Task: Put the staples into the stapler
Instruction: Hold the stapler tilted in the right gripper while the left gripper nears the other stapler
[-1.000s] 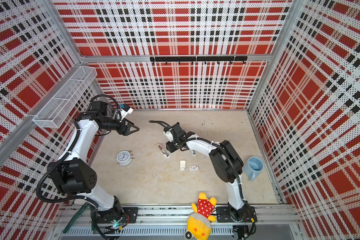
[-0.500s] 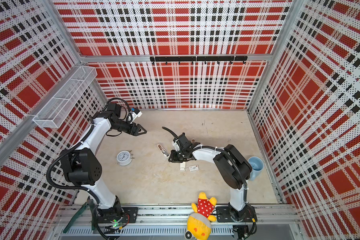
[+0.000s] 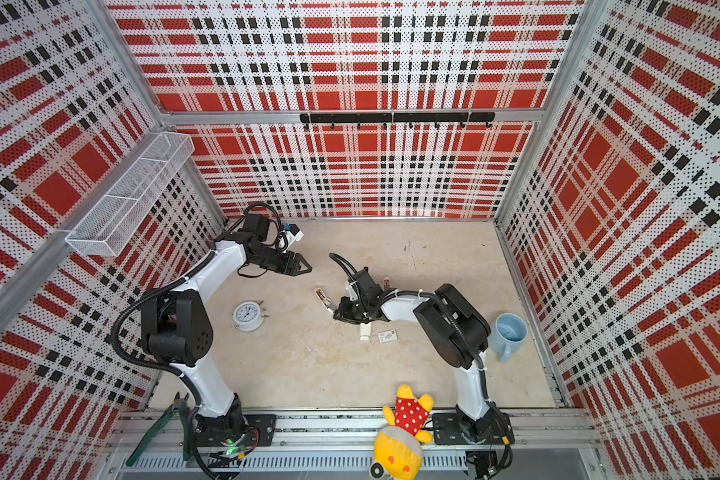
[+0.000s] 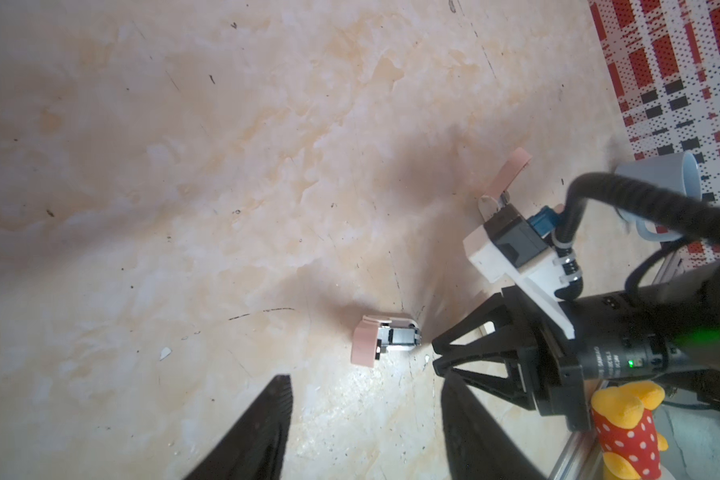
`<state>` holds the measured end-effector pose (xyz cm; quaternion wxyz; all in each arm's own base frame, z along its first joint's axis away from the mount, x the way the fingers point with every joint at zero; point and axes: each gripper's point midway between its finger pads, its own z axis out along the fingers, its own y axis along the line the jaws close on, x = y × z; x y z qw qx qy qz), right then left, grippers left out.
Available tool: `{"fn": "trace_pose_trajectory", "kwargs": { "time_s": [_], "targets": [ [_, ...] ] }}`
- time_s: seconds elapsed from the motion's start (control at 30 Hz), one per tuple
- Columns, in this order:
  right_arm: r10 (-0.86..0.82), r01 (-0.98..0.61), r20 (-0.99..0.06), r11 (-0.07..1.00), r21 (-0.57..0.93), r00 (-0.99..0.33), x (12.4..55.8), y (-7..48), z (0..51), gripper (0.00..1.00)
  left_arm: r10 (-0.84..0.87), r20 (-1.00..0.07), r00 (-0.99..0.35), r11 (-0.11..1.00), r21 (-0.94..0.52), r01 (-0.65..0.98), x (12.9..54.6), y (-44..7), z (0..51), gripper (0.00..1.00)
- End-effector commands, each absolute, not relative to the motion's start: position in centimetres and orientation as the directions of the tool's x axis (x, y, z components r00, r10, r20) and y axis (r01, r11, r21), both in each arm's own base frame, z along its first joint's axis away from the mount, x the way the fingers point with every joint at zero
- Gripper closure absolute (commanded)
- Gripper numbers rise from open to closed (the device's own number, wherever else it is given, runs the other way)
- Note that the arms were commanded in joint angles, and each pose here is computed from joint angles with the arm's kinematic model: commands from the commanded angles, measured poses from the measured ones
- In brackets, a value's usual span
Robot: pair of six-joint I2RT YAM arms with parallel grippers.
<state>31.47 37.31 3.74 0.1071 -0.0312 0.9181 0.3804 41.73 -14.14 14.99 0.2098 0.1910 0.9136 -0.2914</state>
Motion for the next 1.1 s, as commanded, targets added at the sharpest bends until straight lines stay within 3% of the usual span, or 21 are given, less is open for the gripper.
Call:
{"fn": "trace_pose_trajectory", "kwargs": {
  "time_s": [0.0, 0.63, 1.07],
  "targets": [
    [0.067, -0.13, -0.233, 0.667, 0.734, -0.97, 32.9, 37.8, 3.8, 0.76, 0.172, -0.48, -0.86, 0.767, -0.483, 0.423, 42.8, -14.1, 14.0, 0.4],
    [0.059, -0.122, -0.21, 0.651, 0.75, -0.976, 35.1, 37.4, 2.7, 0.79, 0.129, -0.367, -0.921, 0.737, -0.586, 0.337, 41.4, -15.3, 9.9, 0.5],
    [0.012, -0.143, -0.21, 0.695, 0.704, -0.978, 36.1, 36.5, 1.9, 0.84, 0.197, -0.413, -0.889, 0.724, -0.551, 0.416, 39.9, -14.0, 10.6, 0.52]
  ]
}}
